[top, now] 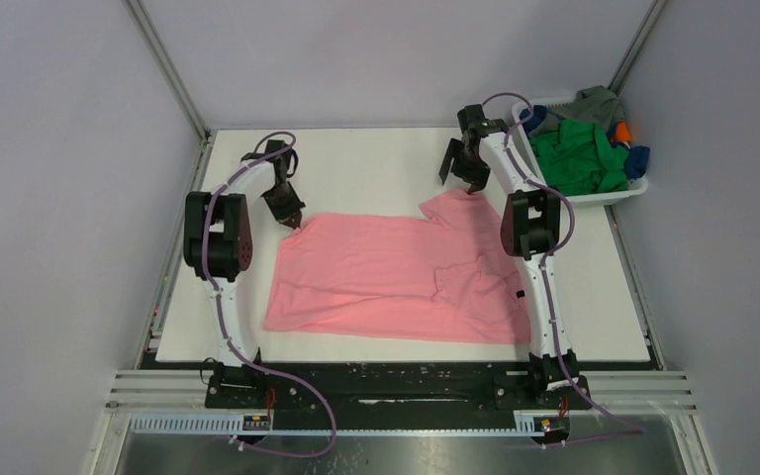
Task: Fold and stack the t-shirts
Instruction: Grab the side of the flattened tshirt furthest away from the robot with both arms
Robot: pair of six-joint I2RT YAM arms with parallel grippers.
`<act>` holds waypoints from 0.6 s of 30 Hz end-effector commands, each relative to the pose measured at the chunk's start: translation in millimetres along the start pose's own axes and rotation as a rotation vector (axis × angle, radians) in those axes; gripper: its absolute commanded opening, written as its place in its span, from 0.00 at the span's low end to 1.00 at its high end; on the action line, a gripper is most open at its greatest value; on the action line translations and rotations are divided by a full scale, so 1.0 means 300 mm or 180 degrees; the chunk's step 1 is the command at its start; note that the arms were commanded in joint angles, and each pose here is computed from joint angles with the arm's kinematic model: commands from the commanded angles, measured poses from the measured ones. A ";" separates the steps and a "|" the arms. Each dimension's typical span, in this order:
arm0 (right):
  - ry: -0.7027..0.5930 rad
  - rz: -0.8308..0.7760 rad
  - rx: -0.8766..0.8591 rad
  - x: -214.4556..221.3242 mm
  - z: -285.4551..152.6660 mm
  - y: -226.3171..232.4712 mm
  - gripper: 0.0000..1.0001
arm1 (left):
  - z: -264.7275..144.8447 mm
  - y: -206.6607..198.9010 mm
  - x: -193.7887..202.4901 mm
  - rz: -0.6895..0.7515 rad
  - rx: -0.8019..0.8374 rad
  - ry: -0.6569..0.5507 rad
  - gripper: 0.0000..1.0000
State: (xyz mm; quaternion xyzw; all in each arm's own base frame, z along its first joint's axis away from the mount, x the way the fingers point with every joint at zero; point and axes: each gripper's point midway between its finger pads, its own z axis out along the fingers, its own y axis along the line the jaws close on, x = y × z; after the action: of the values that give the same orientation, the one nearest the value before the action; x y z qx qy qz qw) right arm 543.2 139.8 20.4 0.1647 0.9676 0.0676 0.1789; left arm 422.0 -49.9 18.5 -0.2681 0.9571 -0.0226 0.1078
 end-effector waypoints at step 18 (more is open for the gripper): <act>-0.0287 -0.0816 -0.0104 0.008 -0.247 0.052 0.00 | -0.173 -0.039 -0.055 0.0067 0.0408 -0.0548 0.00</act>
State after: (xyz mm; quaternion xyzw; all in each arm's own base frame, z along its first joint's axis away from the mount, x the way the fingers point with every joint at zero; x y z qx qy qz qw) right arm 520.4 139.4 20.7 0.0972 0.9807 0.0283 0.1671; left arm 425.5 -50.3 45.2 -0.2604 0.9507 -0.0424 0.1628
